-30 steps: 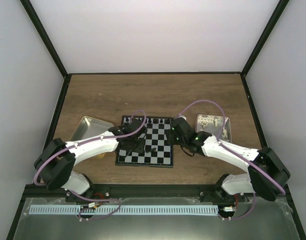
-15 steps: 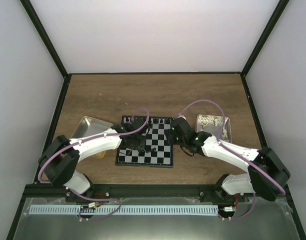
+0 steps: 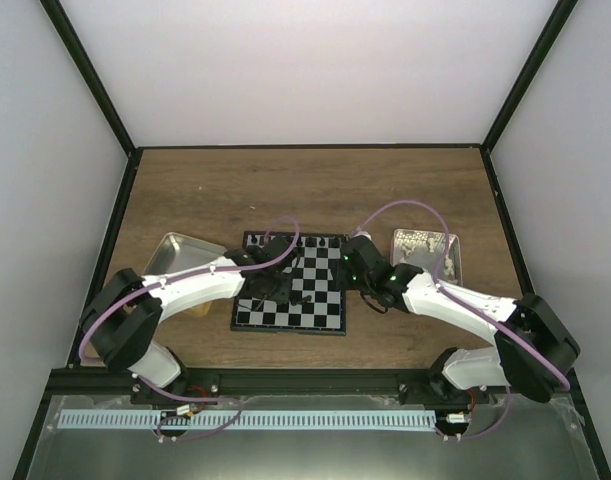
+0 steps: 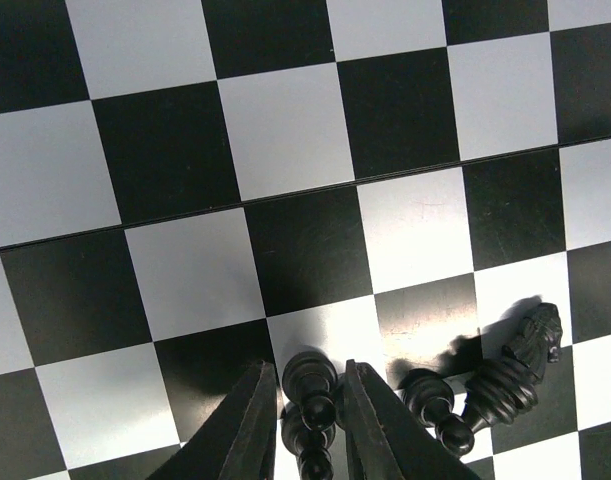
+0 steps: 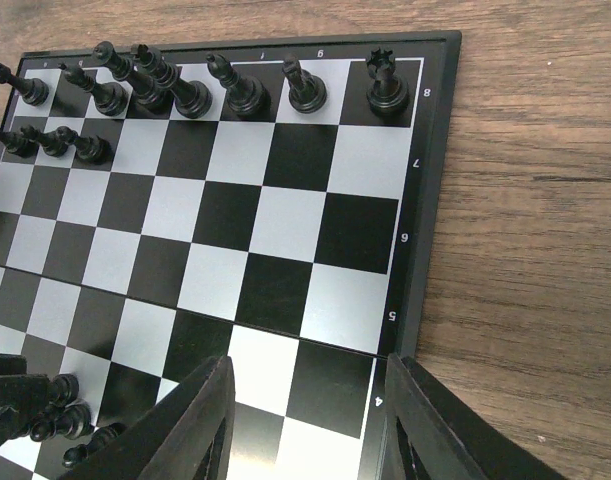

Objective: Set up the chess pieces on the board
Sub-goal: Pick up the chess piece from the chessboard, then place the chess piece on the chessboard.

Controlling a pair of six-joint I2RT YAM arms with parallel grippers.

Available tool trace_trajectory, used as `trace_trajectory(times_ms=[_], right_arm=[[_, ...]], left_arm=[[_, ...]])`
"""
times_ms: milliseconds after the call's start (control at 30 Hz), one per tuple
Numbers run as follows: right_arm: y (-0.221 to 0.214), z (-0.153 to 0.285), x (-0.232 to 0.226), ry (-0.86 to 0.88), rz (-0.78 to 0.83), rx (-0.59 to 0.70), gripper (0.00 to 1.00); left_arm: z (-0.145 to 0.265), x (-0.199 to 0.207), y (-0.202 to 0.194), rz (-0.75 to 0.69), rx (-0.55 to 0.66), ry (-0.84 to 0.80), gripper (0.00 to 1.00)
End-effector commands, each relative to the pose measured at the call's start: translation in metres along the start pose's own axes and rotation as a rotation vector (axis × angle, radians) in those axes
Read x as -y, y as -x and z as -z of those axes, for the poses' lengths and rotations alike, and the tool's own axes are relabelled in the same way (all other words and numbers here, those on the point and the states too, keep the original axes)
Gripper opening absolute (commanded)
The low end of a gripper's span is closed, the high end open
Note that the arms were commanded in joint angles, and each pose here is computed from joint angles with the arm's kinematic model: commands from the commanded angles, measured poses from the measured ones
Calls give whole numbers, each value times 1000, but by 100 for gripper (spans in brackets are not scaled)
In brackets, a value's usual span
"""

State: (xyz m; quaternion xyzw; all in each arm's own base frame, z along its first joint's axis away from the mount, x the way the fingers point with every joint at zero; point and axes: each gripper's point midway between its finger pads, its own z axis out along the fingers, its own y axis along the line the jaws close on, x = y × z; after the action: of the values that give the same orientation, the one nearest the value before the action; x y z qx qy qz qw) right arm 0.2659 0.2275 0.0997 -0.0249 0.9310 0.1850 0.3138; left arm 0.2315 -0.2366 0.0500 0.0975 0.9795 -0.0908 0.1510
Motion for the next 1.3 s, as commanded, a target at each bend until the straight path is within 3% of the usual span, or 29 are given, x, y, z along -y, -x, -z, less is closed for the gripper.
trace_trajectory(times_ms=[0,233,500,733,1267], right_arm=[[9,5,0,4,-8,34,43],[7,4,1,4,-8,32,43],[9,7,2,1,-9,44,43],[11,10,3,4,-13,62,43],[9,13,9,-2,-8,83,43]], left_arm=[[-1,7,2,-22,-9,-16,21],[2,8,6,-32,7,-16,13],[19,3,33,-37,122,40,7],[21,6,63,-75,178,88,7],[-9,-5,117,-50,160,131,8]])
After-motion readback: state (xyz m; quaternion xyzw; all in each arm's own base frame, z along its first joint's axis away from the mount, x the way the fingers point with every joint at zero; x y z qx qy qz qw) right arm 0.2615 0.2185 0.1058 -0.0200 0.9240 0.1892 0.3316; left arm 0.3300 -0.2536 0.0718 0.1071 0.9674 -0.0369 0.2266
